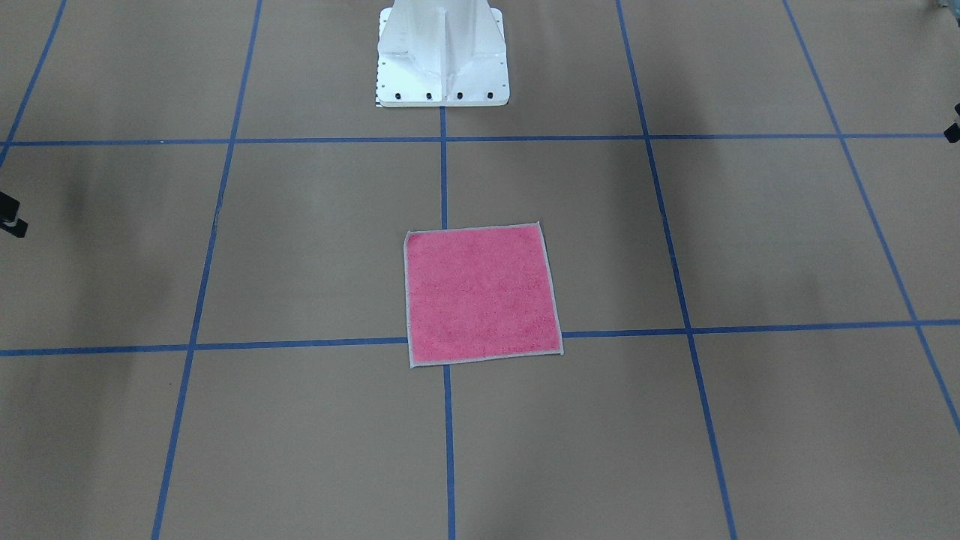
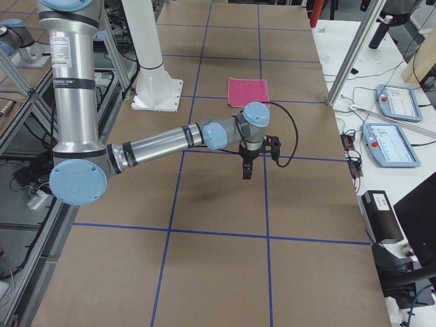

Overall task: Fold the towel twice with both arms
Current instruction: 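Move the right gripper toward the near corner of the pink towel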

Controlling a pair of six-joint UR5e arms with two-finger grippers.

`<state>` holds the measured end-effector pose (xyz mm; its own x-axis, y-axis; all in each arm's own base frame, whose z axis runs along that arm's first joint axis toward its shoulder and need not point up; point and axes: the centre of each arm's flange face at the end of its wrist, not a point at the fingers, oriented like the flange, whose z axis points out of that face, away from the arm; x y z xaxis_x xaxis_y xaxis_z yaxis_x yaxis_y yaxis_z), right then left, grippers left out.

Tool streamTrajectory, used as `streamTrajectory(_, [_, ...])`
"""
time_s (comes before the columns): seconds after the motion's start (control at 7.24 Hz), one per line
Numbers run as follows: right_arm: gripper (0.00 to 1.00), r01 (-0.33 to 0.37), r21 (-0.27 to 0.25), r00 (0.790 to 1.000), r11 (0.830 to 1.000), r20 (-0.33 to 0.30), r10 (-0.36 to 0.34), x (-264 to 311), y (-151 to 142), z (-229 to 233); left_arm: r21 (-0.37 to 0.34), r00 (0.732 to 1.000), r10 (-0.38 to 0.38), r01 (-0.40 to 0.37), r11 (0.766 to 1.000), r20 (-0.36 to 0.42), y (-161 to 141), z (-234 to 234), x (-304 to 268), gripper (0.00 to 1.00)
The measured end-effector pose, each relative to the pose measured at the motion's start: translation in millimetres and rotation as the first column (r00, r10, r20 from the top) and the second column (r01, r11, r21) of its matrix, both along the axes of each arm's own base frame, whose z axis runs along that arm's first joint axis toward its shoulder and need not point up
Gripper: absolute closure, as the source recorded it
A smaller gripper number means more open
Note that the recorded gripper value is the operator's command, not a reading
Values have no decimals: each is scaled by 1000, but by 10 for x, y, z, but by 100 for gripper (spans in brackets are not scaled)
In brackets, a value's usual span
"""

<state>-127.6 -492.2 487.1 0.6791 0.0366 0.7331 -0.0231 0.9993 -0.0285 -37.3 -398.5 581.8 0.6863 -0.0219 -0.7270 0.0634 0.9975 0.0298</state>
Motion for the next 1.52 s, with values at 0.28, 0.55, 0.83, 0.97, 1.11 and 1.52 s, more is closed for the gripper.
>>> streamTrajectory(0.28, [0,-67,-76,996,995,48,71,-691,77,-488,3,1000,1,-1,1000,-1,-5,-8,1,0])
streamTrajectory(0.55, [0,-137,-206,985,969,75,155,-1419,172,-994,3,1000,1,-1,1000,-1,-9,-5,1,0])
streamTrajectory(0.83, [2,-182,-283,973,941,83,214,-2103,331,-1494,0,1000,2,-2,1000,1,-12,13,0,0])
streamTrajectory(0.97, [2,-201,-304,968,931,87,237,-2378,423,-1714,-1,1000,2,-2,1000,1,-14,19,1,0])
streamTrajectory(1.11, [1,-216,-322,963,922,88,256,-2617,520,-1878,-1,1000,2,-2,1000,1,-17,20,1,0])
streamTrajectory(1.52, [0,-249,-336,954,908,77,290,-3114,714,-2111,0,1000,-1,1,1000,-2,-30,2,3,0])
